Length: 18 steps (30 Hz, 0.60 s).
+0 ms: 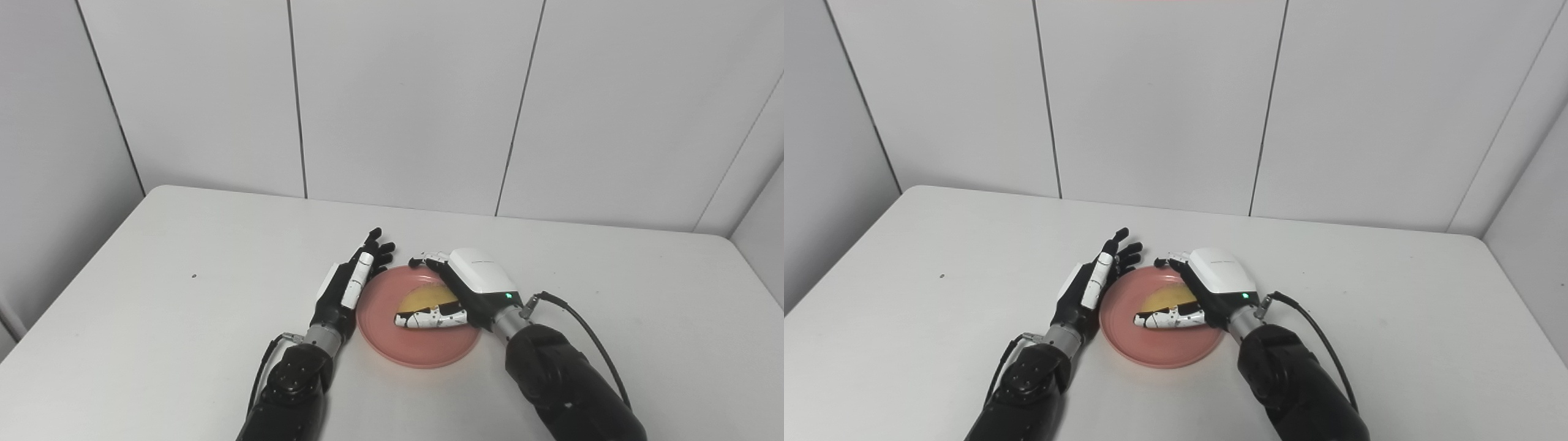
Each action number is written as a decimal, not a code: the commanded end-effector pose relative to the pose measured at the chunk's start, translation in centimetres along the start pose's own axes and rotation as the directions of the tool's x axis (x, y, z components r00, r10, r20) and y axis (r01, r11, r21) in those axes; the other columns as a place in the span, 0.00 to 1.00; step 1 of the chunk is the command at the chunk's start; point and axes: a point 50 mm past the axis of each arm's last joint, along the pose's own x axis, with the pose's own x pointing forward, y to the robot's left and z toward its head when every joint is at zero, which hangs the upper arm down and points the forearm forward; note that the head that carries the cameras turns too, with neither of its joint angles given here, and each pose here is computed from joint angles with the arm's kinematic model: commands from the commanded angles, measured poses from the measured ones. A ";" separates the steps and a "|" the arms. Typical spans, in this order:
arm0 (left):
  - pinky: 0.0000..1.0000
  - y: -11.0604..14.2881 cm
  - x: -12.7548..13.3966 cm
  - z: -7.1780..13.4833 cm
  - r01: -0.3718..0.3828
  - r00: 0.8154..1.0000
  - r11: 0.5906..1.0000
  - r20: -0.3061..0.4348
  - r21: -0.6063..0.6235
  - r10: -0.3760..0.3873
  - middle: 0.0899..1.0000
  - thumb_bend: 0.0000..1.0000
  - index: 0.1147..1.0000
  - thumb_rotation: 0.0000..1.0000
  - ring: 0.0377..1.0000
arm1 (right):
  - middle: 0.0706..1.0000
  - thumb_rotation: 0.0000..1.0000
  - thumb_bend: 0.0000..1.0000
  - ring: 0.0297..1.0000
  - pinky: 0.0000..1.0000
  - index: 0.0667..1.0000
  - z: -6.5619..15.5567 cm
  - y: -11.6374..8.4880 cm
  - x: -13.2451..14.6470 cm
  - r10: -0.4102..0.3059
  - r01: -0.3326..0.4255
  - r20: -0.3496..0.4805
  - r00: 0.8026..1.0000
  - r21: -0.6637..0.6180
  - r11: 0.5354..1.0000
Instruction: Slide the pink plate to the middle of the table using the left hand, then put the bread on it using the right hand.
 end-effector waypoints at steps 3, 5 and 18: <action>0.89 -1.7 -0.4 -1.1 0.036 0.999 0.999 -0.036 -0.037 -0.037 0.89 0.81 0.93 1.00 0.90 | 0.82 0.98 0.89 0.78 0.63 0.76 -0.3 -2.4 0.3 -0.185 0.183 0.068 0.980 0.031 0.983; 0.89 -1.5 -0.4 -1.1 0.035 0.999 0.999 -0.034 -0.034 -0.036 0.89 0.82 0.93 1.00 0.89 | 0.80 0.98 0.87 0.76 0.62 0.76 -0.7 -2.2 0.2 -0.228 0.226 0.064 0.972 0.046 0.973; 0.88 -0.8 -0.8 -1.0 0.010 1.000 0.999 0.027 -0.039 -0.009 0.88 0.86 0.93 1.00 0.89 | 0.89 0.97 0.85 0.86 0.79 0.89 -2.2 0.9 -0.9 -0.287 0.295 -0.114 0.951 0.616 0.731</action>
